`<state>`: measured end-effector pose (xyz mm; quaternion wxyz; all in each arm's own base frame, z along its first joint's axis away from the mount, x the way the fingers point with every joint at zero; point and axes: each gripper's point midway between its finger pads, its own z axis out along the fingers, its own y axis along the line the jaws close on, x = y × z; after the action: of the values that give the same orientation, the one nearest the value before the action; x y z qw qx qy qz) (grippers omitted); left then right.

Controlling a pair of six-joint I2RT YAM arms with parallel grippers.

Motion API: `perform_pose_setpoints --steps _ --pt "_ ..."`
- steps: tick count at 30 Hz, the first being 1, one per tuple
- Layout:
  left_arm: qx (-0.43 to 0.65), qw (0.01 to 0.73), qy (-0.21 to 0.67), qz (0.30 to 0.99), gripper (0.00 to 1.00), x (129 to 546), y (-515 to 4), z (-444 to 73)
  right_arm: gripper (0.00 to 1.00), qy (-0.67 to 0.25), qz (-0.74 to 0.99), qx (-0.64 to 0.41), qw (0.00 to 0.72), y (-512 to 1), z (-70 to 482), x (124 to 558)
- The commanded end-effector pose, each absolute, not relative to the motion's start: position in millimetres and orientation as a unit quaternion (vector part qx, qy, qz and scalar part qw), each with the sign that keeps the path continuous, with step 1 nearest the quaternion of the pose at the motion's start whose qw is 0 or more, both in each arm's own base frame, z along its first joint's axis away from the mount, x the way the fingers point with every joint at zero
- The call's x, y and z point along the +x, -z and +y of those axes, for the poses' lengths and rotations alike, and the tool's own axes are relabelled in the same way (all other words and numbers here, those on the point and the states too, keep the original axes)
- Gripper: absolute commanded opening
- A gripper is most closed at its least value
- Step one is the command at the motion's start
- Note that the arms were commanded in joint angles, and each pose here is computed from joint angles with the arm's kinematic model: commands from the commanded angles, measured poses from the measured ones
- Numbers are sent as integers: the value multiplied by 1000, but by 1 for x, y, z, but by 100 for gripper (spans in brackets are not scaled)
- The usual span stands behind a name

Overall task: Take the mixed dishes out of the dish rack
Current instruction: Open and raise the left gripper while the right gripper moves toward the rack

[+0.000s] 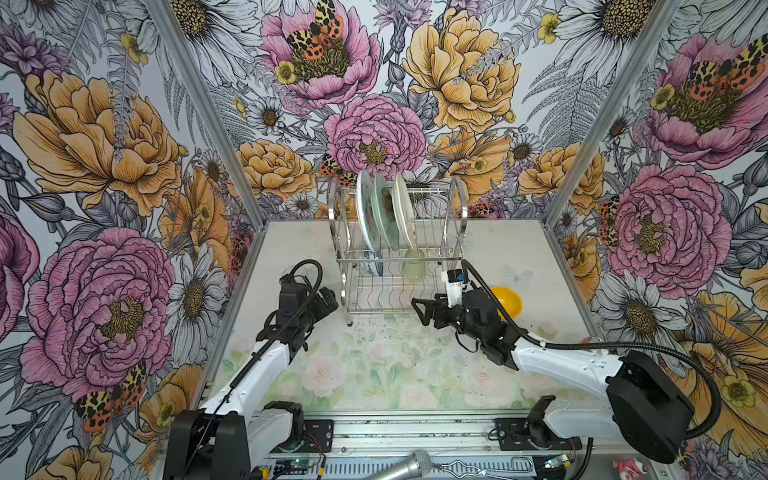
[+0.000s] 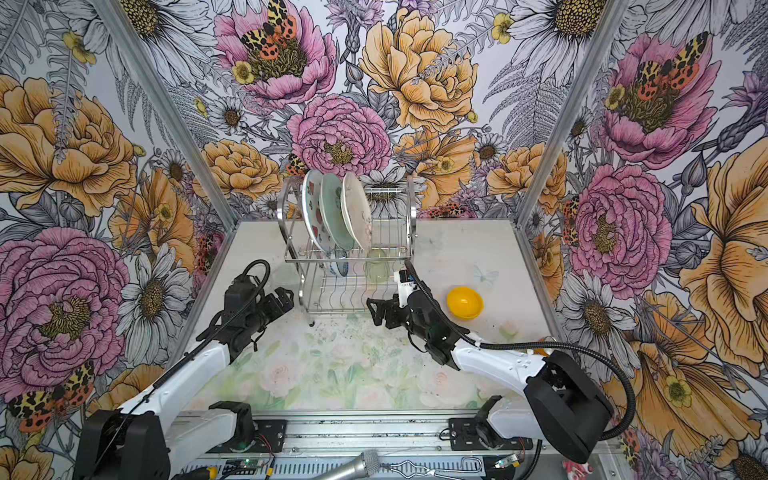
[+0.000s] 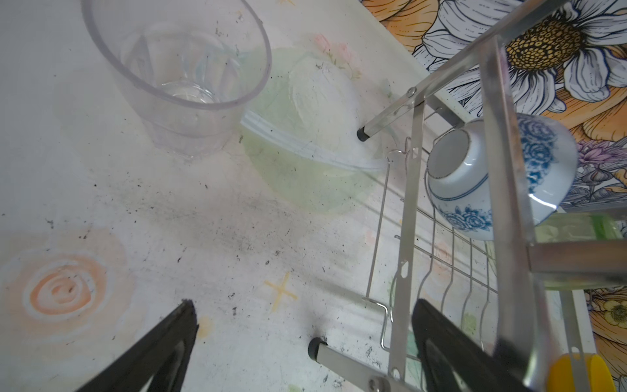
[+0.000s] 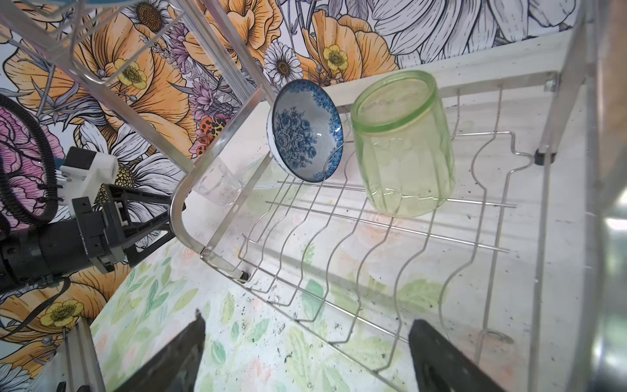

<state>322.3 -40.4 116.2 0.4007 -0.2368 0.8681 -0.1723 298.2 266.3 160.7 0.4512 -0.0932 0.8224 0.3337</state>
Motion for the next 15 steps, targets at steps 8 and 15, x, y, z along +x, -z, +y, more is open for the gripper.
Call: perform_pose_setpoints --steps 8,15 --pt "-216 424 205 855 99 319 -126 -54 95 -289 812 -68 502 -165 267 327" --pt "-219 417 190 861 99 311 -113 -49 94 -279 816 -64 503 -155 268 332"
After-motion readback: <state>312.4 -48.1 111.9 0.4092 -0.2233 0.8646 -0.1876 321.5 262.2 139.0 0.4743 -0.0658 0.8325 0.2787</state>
